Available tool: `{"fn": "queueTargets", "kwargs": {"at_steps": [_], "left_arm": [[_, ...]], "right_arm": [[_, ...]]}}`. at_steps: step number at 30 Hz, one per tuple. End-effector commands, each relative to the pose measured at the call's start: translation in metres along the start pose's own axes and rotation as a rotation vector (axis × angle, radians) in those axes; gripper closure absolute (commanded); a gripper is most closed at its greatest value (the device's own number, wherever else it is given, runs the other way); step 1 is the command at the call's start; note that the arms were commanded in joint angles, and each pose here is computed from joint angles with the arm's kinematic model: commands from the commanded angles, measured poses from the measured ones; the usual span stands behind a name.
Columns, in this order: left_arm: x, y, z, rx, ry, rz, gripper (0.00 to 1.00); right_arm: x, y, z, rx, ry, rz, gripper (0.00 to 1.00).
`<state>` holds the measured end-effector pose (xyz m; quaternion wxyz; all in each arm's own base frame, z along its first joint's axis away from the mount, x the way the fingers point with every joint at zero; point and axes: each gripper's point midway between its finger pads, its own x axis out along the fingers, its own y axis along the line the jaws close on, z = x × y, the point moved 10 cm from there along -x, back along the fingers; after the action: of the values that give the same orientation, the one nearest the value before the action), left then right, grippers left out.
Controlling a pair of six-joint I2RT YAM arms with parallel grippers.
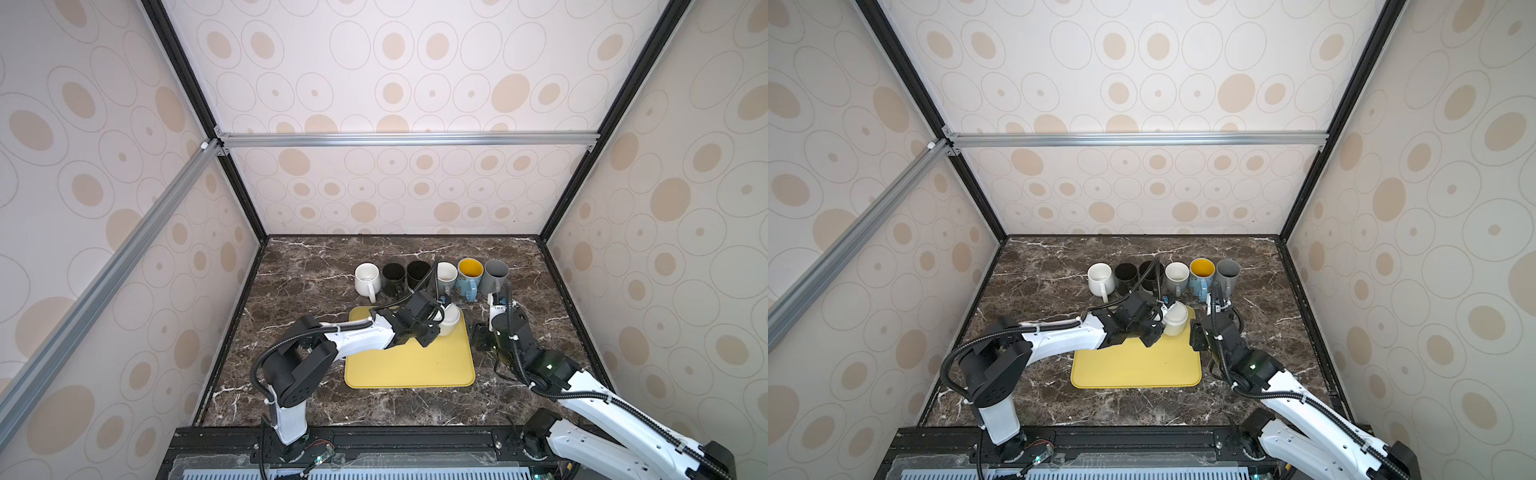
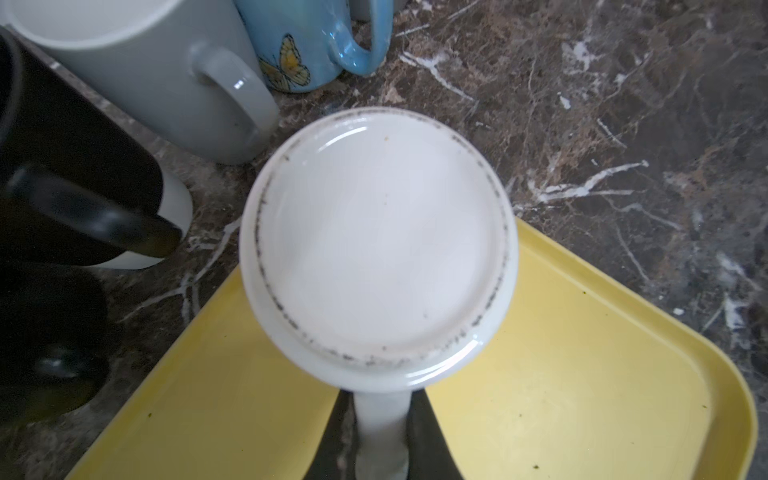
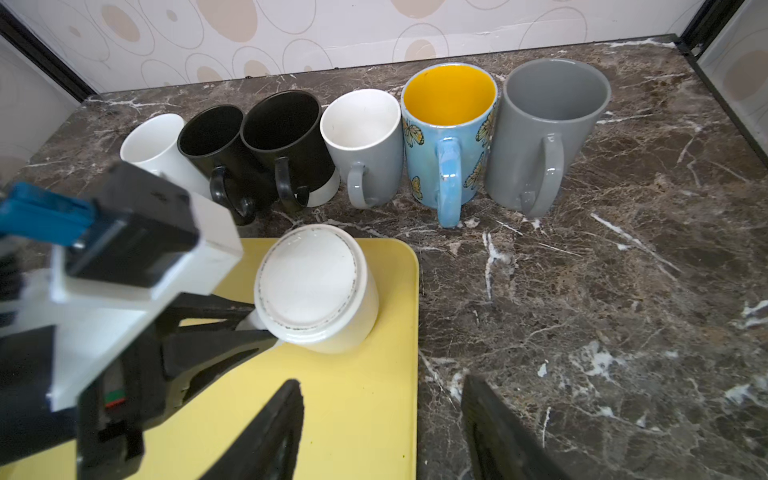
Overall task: Turn the mug right side up
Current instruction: 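Grasp the upside-down red-lined white mug's handle with the left gripper, then lift the red-lined mug high with the left gripper while the right gripper approaches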
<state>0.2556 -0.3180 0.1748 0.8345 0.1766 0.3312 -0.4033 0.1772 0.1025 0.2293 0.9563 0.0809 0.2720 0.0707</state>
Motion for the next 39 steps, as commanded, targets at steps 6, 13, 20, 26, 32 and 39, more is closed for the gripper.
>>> {"fn": "queueTargets", "kwargs": {"at_steps": [6, 13, 20, 26, 32, 39], "left_arm": [[-0.076, 0.001, 0.053, -0.085, -0.298, 0.011, 1.00], [-0.137, 0.001, 0.071, -0.161, -0.543, -0.048, 1.00], [-0.194, 0.004, 0.074, -0.284, -0.838, -0.205, 1.00], [-0.222, 0.011, 0.061, -0.437, -1.059, -0.403, 1.00], [-0.225, 0.010, 0.051, -0.547, -1.185, -0.667, 1.00], [-0.210, 0.010, 0.042, -0.650, -1.242, -0.841, 1.00]], "right_arm": [[-0.025, -0.010, 0.004, 0.119, -0.206, 0.101, 0.36], [-0.031, -0.002, 0.004, 0.128, -0.240, 0.266, 0.36], [-0.042, 0.018, 0.014, 0.124, -0.280, 0.544, 0.35], [-0.056, 0.027, 0.025, 0.143, -0.351, 0.704, 0.34], [-0.066, 0.036, 0.039, 0.150, -0.377, 0.811, 0.33], [-0.075, 0.048, 0.055, 0.168, -0.393, 0.936, 0.33]]}}
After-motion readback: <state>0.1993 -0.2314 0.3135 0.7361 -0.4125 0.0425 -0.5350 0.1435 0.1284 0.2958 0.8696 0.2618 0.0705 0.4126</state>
